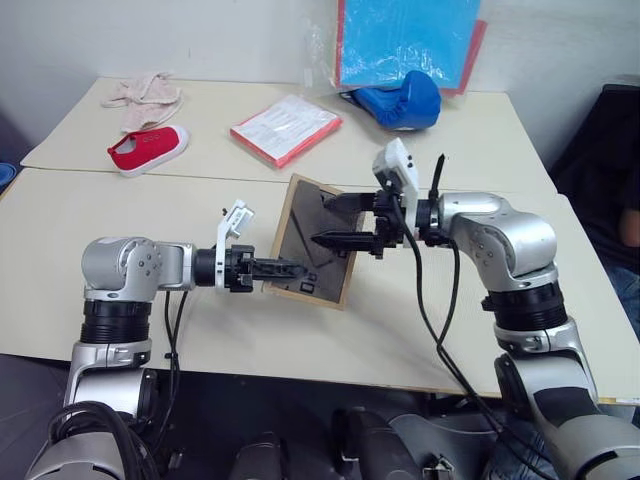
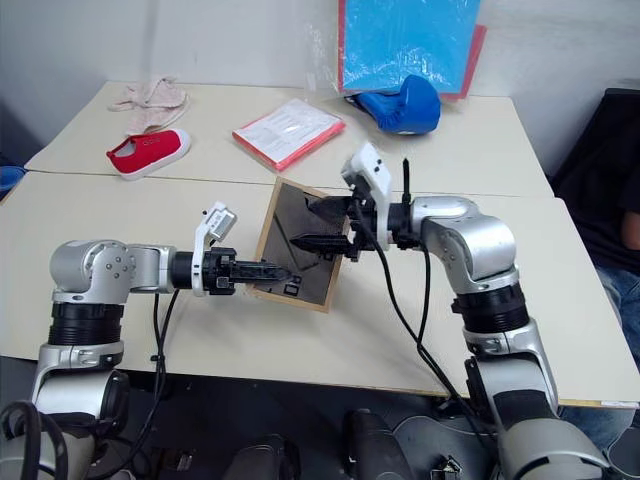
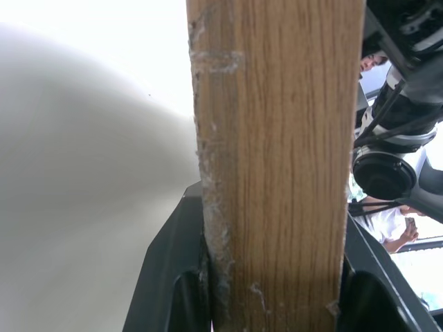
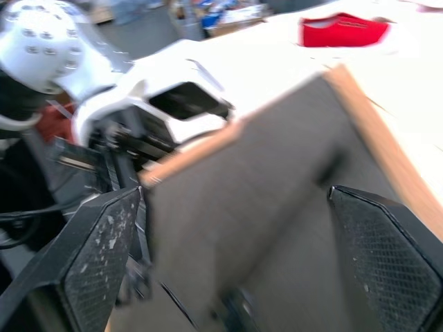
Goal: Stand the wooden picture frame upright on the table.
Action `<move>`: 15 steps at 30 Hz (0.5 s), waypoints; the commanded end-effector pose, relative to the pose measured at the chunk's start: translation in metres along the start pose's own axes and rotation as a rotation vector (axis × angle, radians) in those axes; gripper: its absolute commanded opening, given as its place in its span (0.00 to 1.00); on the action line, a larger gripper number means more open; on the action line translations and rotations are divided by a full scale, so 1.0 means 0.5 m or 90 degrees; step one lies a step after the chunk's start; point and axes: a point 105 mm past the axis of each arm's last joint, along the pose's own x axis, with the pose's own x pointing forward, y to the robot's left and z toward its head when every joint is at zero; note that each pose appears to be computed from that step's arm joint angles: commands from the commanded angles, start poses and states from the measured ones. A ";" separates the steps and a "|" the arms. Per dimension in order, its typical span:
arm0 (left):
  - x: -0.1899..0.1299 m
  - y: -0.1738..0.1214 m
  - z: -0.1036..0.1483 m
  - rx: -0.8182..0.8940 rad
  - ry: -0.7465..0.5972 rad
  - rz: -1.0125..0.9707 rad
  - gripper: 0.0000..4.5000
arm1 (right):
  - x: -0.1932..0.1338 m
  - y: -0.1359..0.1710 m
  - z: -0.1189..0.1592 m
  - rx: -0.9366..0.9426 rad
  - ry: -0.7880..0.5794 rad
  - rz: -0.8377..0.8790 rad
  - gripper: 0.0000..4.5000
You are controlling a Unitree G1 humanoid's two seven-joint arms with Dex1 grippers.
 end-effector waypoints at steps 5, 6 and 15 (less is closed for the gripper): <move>-0.014 -0.021 0.030 0.039 -0.025 -0.019 0.29 | -0.019 0.055 0.028 -0.057 -0.004 0.046 1.00; -0.017 -0.021 0.031 0.039 -0.027 -0.020 0.29 | -0.026 0.051 0.026 -0.062 0.000 0.032 1.00; -0.033 -0.023 0.038 0.044 -0.031 -0.012 0.29 | -0.160 -0.006 -0.004 -0.258 0.115 -0.122 1.00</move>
